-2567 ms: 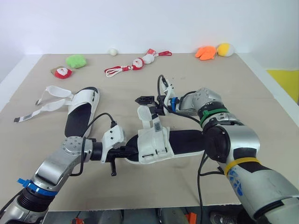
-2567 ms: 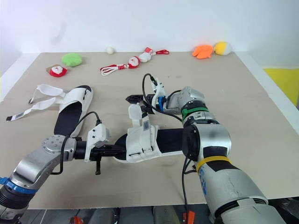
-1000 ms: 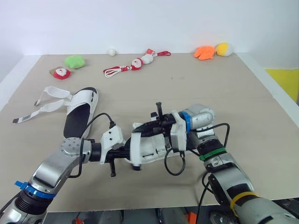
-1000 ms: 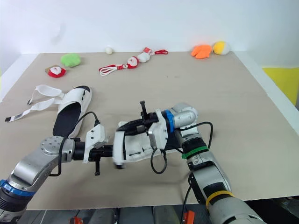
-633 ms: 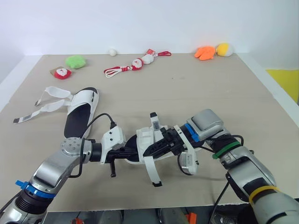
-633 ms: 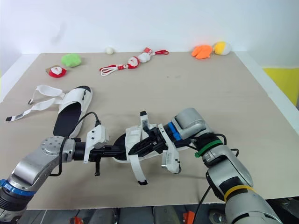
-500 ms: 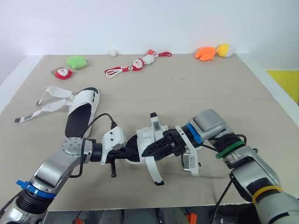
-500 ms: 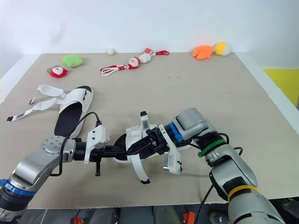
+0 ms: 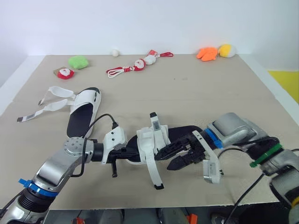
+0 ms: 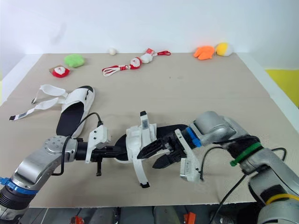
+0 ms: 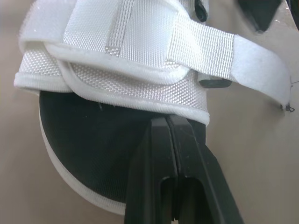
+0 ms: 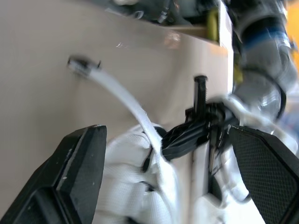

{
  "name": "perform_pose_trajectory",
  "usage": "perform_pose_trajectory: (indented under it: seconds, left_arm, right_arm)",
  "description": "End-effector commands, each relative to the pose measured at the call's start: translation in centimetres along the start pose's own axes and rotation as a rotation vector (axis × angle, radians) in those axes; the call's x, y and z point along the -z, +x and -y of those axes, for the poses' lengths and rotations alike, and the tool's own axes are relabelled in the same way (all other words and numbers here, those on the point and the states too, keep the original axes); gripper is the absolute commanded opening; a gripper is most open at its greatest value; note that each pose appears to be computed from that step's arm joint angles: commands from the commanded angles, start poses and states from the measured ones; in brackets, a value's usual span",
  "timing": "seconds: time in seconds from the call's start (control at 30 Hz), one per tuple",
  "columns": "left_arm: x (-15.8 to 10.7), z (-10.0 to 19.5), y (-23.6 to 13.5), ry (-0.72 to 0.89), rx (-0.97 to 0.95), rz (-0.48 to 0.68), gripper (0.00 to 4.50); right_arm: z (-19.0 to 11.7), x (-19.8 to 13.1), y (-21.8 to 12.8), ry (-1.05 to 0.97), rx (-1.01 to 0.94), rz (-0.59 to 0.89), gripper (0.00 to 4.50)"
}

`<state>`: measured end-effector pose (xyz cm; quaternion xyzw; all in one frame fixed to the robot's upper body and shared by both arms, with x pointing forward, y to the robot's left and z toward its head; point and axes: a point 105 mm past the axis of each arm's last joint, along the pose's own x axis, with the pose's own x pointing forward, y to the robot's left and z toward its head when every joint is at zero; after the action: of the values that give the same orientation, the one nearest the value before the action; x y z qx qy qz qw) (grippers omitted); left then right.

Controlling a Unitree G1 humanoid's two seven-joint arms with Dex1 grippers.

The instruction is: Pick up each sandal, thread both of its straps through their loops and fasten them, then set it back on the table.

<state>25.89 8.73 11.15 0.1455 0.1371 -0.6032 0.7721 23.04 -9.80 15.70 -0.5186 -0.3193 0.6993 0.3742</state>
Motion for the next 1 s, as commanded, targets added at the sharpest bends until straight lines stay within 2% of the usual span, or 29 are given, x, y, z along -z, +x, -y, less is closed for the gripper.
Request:
perform_pose_trajectory:
  seconds: [0.03, 0.1, 0.17, 0.3, 0.4, 0.57, 0.6, 0.63, 0.67, 0.7, 0.73, 0.83, 0.9, 0.93, 1.0]
  left_arm:
    - [0.9, 0.3, 0.1, -0.02, 0.008, -0.026, 0.0]
    - [0.9, 0.3, 0.1, -0.02, 0.009, -0.025, 0.0]
    - [0.9, 0.3, 0.2, -0.019, 0.011, -0.024, 0.0]
    - [0.9, 0.5, 0.2, -0.02, 0.017, -0.025, 0.0]
    - [1.0, 0.6, 0.2, -0.021, 0.022, -0.027, 0.0]
    - [1.0, 0.7, 0.3, -0.021, 0.029, -0.027, 0.0]
    - [1.0, 0.7, 0.3, -0.021, 0.029, -0.026, 0.0]
    - [1.0, 0.6, 0.3, -0.021, 0.028, -0.026, 0.0]
    - [1.0, 0.6, 0.2, -0.02, 0.028, -0.026, 0.0]
    - [1.0, 0.6, 0.2, -0.02, 0.027, -0.026, 0.0]
    - [1.0, 0.6, 0.2, -0.02, 0.026, -0.026, 0.0]
    - [0.9, 0.6, 0.1, -0.022, 0.02, -0.026, 0.0]
    - [1.0, 0.6, 0.0, -0.023, 0.018, -0.026, 0.0]
    - [1.0, 0.6, 0.0, -0.024, 0.016, -0.027, 0.0]
    - [1.0, 0.6, 0.0, -0.026, 0.014, -0.025, 0.0]
  right_arm:
    - [0.5, -0.3, -0.9, 0.527, 0.122, -0.002, 4.45]
    - [-0.1, -0.7, -1.1, 0.971, 0.169, 0.005, 4.45]
    - [-1.6, -1.2, -0.9, 1.328, 0.138, -0.01, 4.45]
    - [-2.7, -1.5, 0.1, 1.716, 0.145, -0.035, 4.45]
    - [-2.8, -1.8, 1.3, 1.891, 0.141, -0.013, 4.45]
    - [-2.4, -0.4, 3.6, 2.013, 0.191, -0.03, 4.45]
    - [-2.1, -0.4, 3.8, 2.021, 0.187, -0.023, 3.96]
    - [-1.7, 0.0, 4.2, 2.032, 0.198, -0.022, 3.9]
    - [-1.4, 0.1, 4.5, 2.031, 0.195, -0.023, 3.56]
    - [-1.1, 0.2, 4.8, 2.028, 0.192, -0.029, 3.13]
    - [-1.0, 0.2, 5.0, 2.027, 0.188, -0.035, 2.49]
    - [-0.1, -0.3, 4.6, 1.998, 0.158, -0.029, 1.24]
    - [1.0, -0.6, 4.0, 1.962, 0.136, -0.021, 0.24]
    - [1.5, -0.7, 3.6, 1.948, 0.126, -0.02, 0.04]
    - [3.2, -1.0, 2.7, 1.925, 0.094, 0.001, 0.04]
